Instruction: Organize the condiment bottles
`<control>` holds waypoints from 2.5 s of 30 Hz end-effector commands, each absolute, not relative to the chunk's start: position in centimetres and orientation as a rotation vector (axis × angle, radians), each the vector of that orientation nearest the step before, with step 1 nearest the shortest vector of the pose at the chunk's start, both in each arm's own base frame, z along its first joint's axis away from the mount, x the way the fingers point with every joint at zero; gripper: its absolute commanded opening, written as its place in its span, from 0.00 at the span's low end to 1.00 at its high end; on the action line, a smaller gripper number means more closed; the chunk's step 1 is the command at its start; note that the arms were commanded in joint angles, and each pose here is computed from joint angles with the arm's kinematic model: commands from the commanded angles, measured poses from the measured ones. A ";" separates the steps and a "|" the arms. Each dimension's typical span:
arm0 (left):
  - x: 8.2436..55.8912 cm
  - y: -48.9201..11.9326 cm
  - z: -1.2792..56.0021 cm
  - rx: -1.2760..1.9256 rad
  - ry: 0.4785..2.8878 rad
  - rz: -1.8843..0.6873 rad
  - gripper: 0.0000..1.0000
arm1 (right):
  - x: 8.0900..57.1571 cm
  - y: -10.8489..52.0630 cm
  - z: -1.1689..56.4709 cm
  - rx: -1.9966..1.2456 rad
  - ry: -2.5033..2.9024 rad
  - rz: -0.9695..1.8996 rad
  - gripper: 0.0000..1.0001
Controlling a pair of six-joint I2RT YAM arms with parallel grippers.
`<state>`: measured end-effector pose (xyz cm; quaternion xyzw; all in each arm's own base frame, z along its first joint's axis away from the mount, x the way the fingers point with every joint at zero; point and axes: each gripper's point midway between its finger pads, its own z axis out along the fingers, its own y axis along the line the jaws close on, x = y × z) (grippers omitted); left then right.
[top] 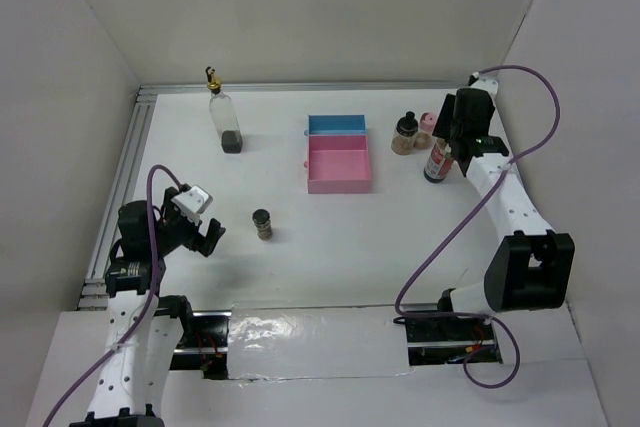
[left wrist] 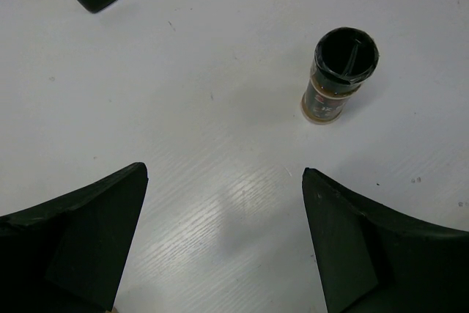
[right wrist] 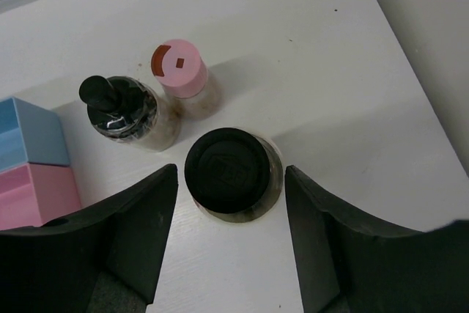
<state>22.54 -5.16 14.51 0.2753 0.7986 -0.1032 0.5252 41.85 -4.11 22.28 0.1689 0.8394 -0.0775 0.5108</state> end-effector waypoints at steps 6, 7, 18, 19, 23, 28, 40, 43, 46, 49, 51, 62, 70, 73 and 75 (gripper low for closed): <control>22.9 -5.2 15.7 0.651 1.882 -0.242 0.99 | 43.7 -6.3 24.3 0.379 1.871 -0.254 0.57; 22.9 -5.3 15.9 0.651 1.877 -0.242 0.99 | 43.9 -6.2 24.4 0.360 1.867 -0.240 0.58; 22.9 -5.4 15.9 0.658 1.875 -0.248 0.99 | 41.6 -7.0 28.2 0.263 1.777 -0.289 0.00; 22.9 -5.4 15.8 0.658 1.876 -0.251 0.99 | 41.0 -6.9 29.5 0.241 1.749 -0.282 0.00; 22.9 -5.5 15.7 0.662 1.880 -0.260 0.99 | 39.8 -5.9 33.3 0.166 1.734 -0.252 0.00; 22.9 -5.4 15.5 0.659 1.889 -0.261 0.99 | 37.9 -2.4 41.5 -0.085 1.660 -0.160 0.00; 24.2 -4.5 16.6 0.637 1.913 -0.215 0.99 | 41.1 13.5 47.7 -0.388 1.408 0.420 0.00; 24.6 -4.6 17.6 0.664 1.897 -0.212 0.99 | 43.6 16.5 48.3 -0.386 1.374 0.430 0.00; 25.0 -4.8 18.3 0.679 1.900 -0.233 0.99 | 46.3 19.1 47.8 -0.404 1.386 0.420 0.00; 25.3 -5.0 18.7 0.670 1.914 -0.264 0.99 | 49.1 20.2 46.3 -0.387 1.415 0.377 0.00; 25.7 -5.0 19.1 0.657 1.918 -0.274 0.99 | 50.6 20.4 44.8 -0.379 1.427 0.360 0.00; 27.1 -5.2 19.4 0.634 1.956 -0.328 0.99 | 55.3 20.8 41.8 -0.395 1.435 0.391 0.00; 27.5 -5.2 19.2 0.639 1.960 -0.338 0.99 | 57.5 20.8 37.3 -0.385 1.501 0.393 0.00; 27.6 -5.5 19.3 0.644 1.950 -0.356 0.99 | 58.1 20.4 36.3 -0.384 1.513 0.381 0.00; 27.8 -5.5 19.4 0.641 1.949 -0.364 0.99 | 58.2 20.6 35.1 -0.408 1.526 0.375 0.00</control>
